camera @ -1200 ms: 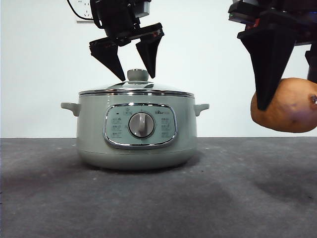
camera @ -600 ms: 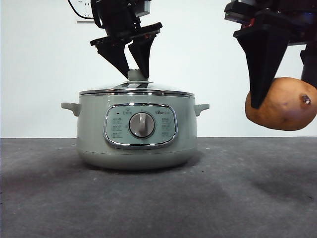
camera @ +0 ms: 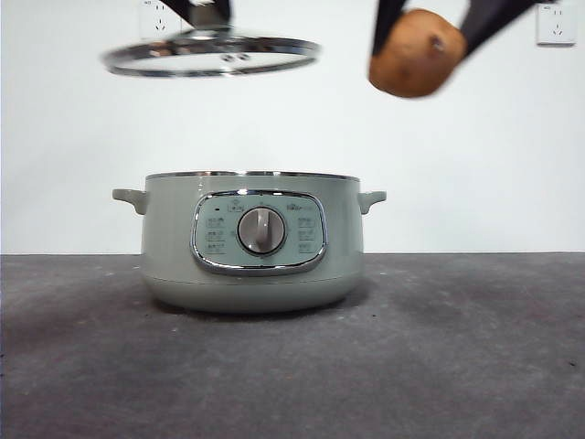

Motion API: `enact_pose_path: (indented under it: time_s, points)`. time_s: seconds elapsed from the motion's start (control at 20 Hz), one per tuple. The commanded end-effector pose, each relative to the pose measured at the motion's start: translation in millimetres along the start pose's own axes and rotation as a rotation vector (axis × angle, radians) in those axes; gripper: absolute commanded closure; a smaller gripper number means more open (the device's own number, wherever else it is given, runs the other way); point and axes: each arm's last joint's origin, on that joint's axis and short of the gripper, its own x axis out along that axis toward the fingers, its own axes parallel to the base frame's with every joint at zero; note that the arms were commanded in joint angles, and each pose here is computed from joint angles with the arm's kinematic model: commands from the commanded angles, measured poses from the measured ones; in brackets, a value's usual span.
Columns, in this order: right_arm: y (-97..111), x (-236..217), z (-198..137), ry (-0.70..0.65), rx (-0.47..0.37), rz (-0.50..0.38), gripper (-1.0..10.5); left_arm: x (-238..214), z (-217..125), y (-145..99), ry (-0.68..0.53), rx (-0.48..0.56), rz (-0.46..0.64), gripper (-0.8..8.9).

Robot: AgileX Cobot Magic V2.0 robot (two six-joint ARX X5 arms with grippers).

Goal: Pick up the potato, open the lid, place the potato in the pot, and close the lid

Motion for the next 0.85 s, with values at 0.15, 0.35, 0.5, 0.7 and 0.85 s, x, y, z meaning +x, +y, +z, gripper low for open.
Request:
enact_pose_path:
  time_s: [0.15, 0.35, 0.5, 0.7, 0.85]
  points:
    - [16, 19, 51, 0.016, -0.093, 0.037, 9.6, -55, -7, 34, -0.049, -0.049, 0.107, 8.23]
    - [29, 64, 97, 0.074, -0.142, 0.025, 9.6, -91, -20, 56, -0.038, -0.105, 0.182, 8.23]
    - [33, 104, 120, 0.104, -0.159, 0.018, 9.6, -104, -28, 68, -0.02, -0.138, 0.225, 8.23]
    - [35, 155, 136, 0.087, -0.161, 0.021, 9.6, -107, -35, 74, 0.02, -0.149, 0.233, 8.23]
    - [34, 183, 138, 0.075, -0.161, 0.023, 9.6, -107, -35, 74, 0.021, -0.143, 0.234, 8.23]
